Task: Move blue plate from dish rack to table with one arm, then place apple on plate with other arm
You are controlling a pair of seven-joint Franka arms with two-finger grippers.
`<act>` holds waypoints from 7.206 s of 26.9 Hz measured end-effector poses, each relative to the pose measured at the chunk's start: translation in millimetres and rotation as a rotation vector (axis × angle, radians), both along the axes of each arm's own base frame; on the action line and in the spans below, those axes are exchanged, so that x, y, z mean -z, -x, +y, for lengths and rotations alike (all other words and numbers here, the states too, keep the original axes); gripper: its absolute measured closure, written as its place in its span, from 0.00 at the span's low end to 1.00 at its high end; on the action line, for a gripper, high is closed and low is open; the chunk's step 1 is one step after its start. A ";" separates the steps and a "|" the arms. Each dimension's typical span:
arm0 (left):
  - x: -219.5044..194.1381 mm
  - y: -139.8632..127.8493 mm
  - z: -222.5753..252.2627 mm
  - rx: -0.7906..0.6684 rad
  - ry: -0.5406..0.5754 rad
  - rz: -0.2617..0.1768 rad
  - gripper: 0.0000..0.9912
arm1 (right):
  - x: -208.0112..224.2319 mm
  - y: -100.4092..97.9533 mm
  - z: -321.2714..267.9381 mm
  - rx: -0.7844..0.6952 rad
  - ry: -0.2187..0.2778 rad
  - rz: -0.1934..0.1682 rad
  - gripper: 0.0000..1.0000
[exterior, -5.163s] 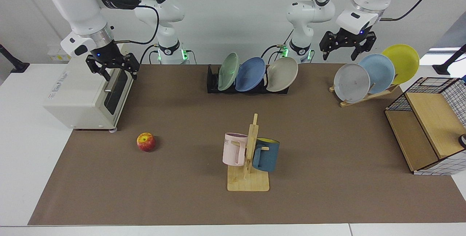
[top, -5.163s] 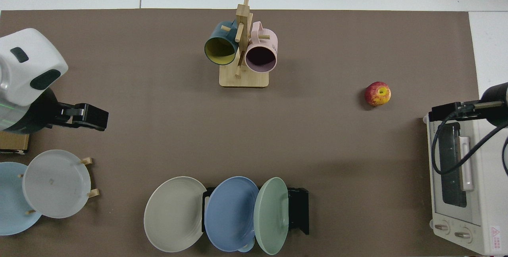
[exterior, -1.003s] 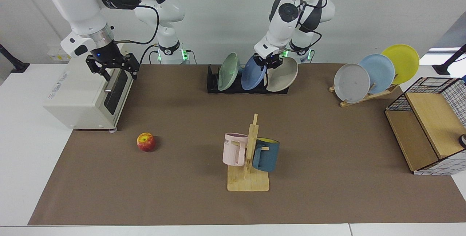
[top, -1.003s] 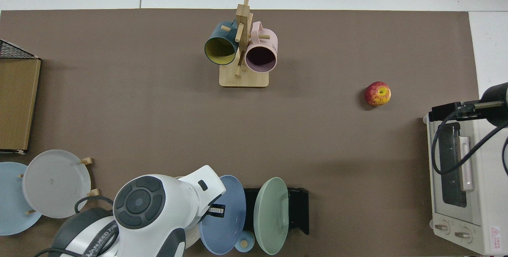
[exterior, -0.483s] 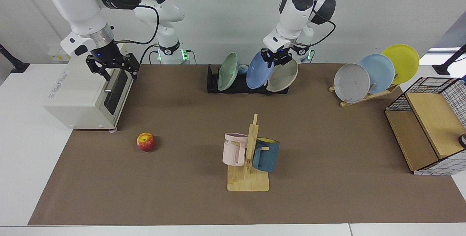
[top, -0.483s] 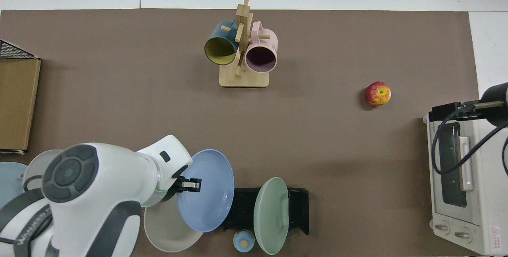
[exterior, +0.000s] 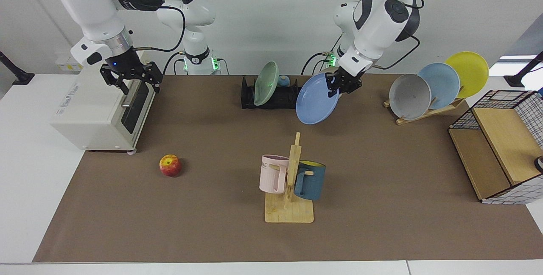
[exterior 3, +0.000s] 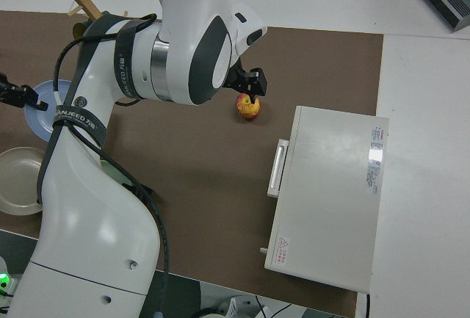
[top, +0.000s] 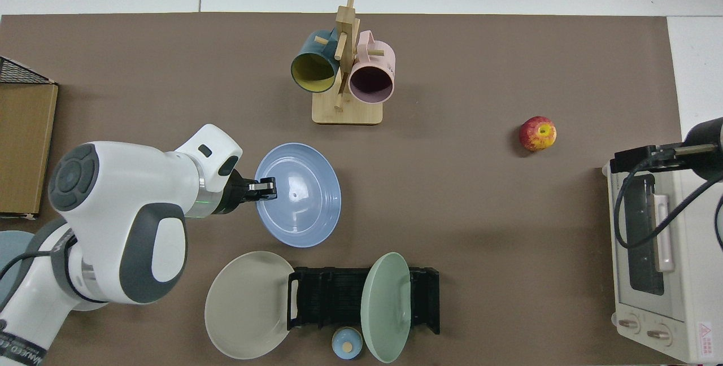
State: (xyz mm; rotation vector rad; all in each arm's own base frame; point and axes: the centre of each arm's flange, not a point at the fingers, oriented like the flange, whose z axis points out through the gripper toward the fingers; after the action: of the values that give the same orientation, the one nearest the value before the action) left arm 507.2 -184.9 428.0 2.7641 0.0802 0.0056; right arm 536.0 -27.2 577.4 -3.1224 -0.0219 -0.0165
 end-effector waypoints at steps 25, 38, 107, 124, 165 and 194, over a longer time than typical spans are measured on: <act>92.7 -15.2 -58.1 0.056 0.190 -0.027 0.86 | 188.9 -83.8 14.0 -0.002 0.018 -0.067 0.00; 89.2 -11.7 -69.2 0.083 0.178 -0.042 0.58 | 228.2 -93.6 15.7 0.030 -0.021 -0.050 0.00; -226.9 -33.3 95.8 0.210 -0.414 -0.018 0.00 | 117.8 -26.9 279.1 0.128 -0.079 -0.015 0.27; -233.8 -29.8 104.6 0.189 -0.417 -0.024 0.00 | 217.9 13.0 410.6 0.075 -0.119 -0.035 0.27; -233.9 -29.9 106.0 0.186 -0.417 -0.023 0.00 | 260.4 18.9 391.1 0.096 -0.099 -0.029 0.00; -234.1 -29.7 106.0 0.186 -0.417 -0.023 0.00 | 65.7 -52.5 101.9 -0.106 -0.089 -0.053 0.00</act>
State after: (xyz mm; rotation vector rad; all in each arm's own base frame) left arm 536.9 -78.8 662.2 3.1751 -0.2078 0.0060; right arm 588.5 74.7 511.7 -3.0268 -0.1829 -0.0966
